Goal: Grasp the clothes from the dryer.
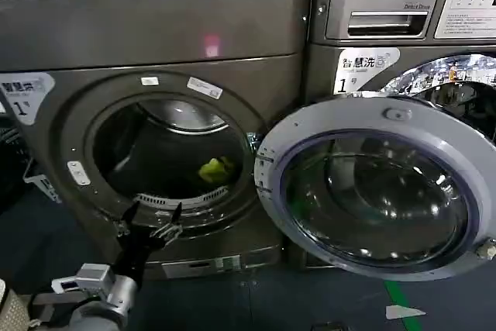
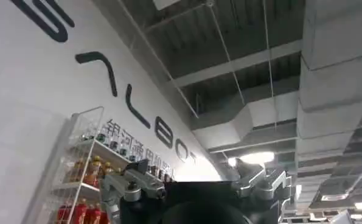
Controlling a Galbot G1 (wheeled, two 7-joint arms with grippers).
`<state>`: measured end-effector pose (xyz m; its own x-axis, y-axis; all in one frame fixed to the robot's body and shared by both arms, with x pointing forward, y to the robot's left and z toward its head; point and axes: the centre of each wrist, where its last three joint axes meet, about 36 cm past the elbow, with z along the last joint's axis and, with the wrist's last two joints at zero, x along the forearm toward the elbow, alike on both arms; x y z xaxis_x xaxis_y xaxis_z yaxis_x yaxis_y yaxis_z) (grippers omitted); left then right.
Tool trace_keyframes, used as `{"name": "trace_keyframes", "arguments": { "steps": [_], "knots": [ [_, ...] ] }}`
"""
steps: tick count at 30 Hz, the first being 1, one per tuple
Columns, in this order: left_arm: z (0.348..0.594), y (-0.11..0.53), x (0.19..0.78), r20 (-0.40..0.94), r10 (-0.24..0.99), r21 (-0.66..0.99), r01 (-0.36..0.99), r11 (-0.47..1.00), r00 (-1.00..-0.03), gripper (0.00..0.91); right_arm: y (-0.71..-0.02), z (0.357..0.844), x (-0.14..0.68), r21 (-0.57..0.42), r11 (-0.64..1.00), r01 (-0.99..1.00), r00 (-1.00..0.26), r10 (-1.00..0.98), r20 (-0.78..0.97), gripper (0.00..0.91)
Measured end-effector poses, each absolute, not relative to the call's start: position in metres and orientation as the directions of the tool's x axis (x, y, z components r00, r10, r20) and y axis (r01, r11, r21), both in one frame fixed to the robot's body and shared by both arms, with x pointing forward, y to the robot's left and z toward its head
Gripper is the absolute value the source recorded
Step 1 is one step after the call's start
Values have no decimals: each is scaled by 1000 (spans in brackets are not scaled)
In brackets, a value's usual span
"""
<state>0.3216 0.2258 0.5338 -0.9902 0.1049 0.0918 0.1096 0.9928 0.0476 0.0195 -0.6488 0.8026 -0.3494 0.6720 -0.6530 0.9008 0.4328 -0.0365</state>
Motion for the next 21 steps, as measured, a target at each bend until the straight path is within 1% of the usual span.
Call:
{"name": "trace_keyframes", "arguments": {
  "steps": [7, 15, 21],
  "knots": [
    [534, 226, 319, 90, 106, 49, 111, 993, -990, 907, -647, 802, 19, -40, 434, 900, -351, 668, -656, 907],
    [529, 223, 326, 72, 114, 41, 117, 992, -991, 907, -646, 801, 16, -51, 413, 909, -345, 680, -646, 907],
    [522, 219, 344, 38, 126, 46, 128, 991, -991, 907, -644, 804, 11, -89, 381, 920, -344, 677, -651, 907]
  ]
}}
